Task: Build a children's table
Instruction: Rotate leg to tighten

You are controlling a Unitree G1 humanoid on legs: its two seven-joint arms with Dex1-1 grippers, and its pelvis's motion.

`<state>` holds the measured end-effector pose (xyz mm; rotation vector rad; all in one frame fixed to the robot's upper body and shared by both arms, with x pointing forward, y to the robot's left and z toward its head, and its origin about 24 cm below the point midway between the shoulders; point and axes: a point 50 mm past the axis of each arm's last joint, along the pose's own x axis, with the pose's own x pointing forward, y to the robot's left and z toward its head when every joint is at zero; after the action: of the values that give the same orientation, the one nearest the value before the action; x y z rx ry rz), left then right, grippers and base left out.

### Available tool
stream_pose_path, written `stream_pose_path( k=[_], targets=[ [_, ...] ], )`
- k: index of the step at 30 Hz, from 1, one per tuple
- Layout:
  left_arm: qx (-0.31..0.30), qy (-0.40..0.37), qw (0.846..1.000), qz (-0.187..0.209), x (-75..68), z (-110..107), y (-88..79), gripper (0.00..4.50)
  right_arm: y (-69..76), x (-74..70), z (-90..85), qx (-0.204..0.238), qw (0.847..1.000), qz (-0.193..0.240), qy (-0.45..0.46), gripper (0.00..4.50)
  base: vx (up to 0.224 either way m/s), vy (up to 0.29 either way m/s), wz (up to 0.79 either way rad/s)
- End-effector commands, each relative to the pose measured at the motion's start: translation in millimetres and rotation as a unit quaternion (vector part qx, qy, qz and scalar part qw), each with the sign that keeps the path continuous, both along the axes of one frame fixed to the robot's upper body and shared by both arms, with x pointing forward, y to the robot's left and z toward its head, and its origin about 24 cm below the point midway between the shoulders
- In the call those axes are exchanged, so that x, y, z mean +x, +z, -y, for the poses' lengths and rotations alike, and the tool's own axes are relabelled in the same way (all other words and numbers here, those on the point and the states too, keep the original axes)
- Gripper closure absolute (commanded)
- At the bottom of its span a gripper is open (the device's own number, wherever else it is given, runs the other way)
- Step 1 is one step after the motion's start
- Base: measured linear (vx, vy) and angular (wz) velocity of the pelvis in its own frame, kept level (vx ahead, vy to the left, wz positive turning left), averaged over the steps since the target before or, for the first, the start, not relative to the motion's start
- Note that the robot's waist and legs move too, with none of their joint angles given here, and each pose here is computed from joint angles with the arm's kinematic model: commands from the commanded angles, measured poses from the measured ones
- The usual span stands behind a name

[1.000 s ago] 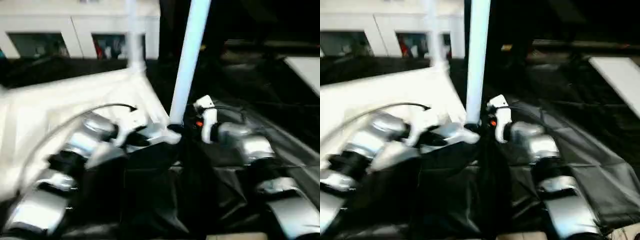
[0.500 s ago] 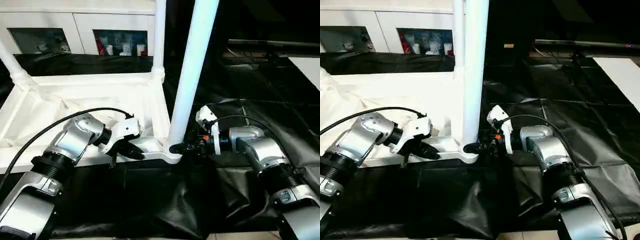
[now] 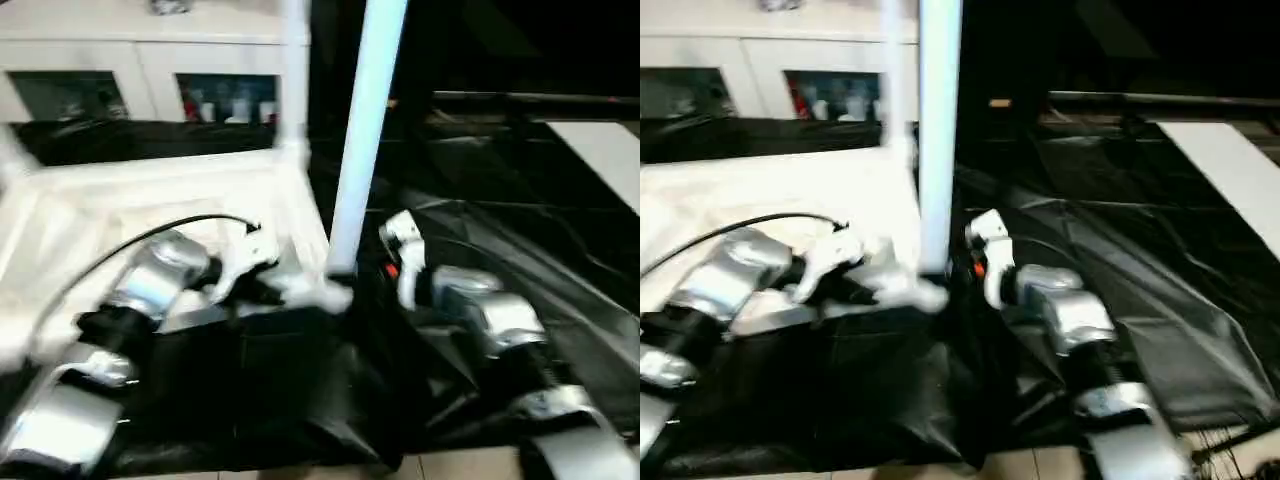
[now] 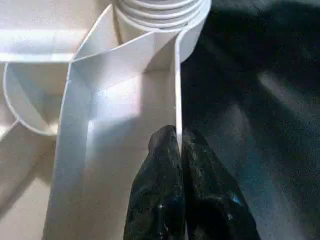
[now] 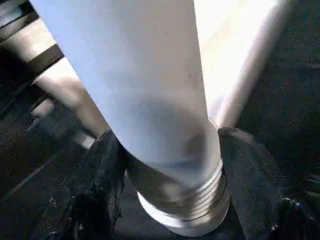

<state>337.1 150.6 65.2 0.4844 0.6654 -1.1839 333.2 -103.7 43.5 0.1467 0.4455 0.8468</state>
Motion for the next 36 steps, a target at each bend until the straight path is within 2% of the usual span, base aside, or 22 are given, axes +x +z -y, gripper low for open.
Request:
stream_pose_path(
  k=[1,5,8,12,17,20,26,27,28,29,36],
  targets=[
    [-0.028,-0.042,0.998,-0.036,-8.0,35,-10.0,4.5,-75.5,-29.0,29.0,-0.122,0.968,-0.174,-0.13,1.98,0.0,0.0,0.0],
    [-0.028,0.008,0.999,-0.036,-4.2,61,-15.7,4.5,-79.3,-22.2,16.7,-0.116,0.951,-0.179,-0.222,1.98,0.0,0.0,0.0],
    [-0.04,0.045,0.998,-0.025,-2.5,91,-16.9,4.5,-79.0,-16.4,2.9,-0.108,0.933,-0.185,-0.288,1.98,0.0,0.0,0.0],
    [-0.025,0.058,0.998,-0.007,-0.7,99,-17.6,4.5,-77.8,-13.4,-1.7,-0.121,0.926,-0.183,-0.306,1.98,0.0,0.0,0.0],
    [-0.022,0.067,0.997,-0.005,1.2,96,-16.9,4.5,-74.8,-10.8,-7.7,-0.132,0.927,-0.18,-0.302,1.98,0.0,0.0,0.0],
    [-0.017,0.074,0.997,-0.002,2.9,92,-17.5,4.5,-74.3,-9.5,-9.8,-0.121,0.926,-0.181,-0.308,1.98,0.0,0.0,0.0],
    [-0.014,0.083,0.996,0.002,4.9,88,-17.8,4.5,-65.9,-2.3,-15.4,-0.078,0.938,-0.154,-0.301,1.98,0.0,0.0,0.0],
    [-0.014,0.083,0.996,0.003,5.0,87,-17.9,4.5,-65.2,-1.7,-15.5,-0.073,0.937,-0.155,-0.303,1.63,0.0,0.0,0.0],
    [-0.014,0.085,0.996,0.003,5.3,86,-17.8,4.5,-62.4,0.2,-16.5,-0.068,0.942,-0.146,-0.294,1.63,0.0,0.0,0.0],
    [-0.014,0.086,0.996,0.004,5.5,85,-17.9,4.5,-61.2,1.1,-16.7,-0.068,0.943,-0.142,-0.292,1.42,0.0,0.0,0.0],
    [-0.013,0.091,0.996,0.009,8.3,78,-17.0,4.5,-46.6,11.2,-15.8,-0.042,0.955,-0.104,-0.275,0.81,0.0,0.0,0.0]
  ],
)
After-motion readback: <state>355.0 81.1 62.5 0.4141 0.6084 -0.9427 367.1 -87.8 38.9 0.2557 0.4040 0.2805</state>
